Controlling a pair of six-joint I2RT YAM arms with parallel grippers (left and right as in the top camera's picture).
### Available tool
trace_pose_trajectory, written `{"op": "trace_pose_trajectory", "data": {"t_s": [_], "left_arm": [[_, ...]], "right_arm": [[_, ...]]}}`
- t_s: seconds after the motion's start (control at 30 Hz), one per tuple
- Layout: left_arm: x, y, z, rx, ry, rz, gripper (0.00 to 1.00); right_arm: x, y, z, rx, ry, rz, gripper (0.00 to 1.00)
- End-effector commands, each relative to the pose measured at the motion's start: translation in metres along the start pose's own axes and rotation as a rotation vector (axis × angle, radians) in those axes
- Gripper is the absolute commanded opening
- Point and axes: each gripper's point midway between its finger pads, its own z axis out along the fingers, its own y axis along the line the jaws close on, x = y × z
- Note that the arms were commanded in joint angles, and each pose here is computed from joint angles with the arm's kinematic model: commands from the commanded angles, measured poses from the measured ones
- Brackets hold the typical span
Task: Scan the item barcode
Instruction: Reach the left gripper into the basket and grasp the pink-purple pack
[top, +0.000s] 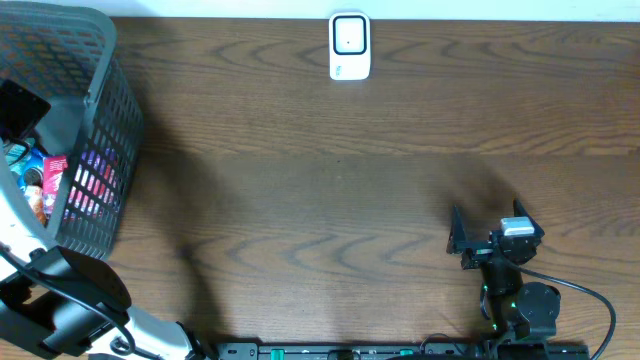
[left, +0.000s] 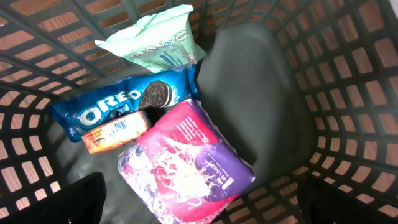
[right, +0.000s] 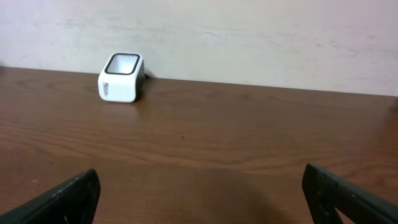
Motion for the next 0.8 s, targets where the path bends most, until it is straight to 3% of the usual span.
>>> {"op": "trace_pose_trajectory", "data": {"t_s": [0.0, 0.63, 0.77], "left_arm": [[0.0, 0.003, 0.006, -0.024, 0.008, -0.024, 0.98], [0.017, -0.006, 0.01, 0.039, 0.083, -0.024, 0.98], [0.027, 0.0, 0.019, 0.007, 0.116, -0.102, 0.98]], "right_arm": [[0.0, -0.001, 0.0, 0.005, -0.001, -0.011, 0.99], [0.0, -0.001, 0.0, 0.005, -0.001, -0.011, 0.99], [0.0, -0.001, 0.0, 0.005, -0.001, -0.011, 0.99]]}}
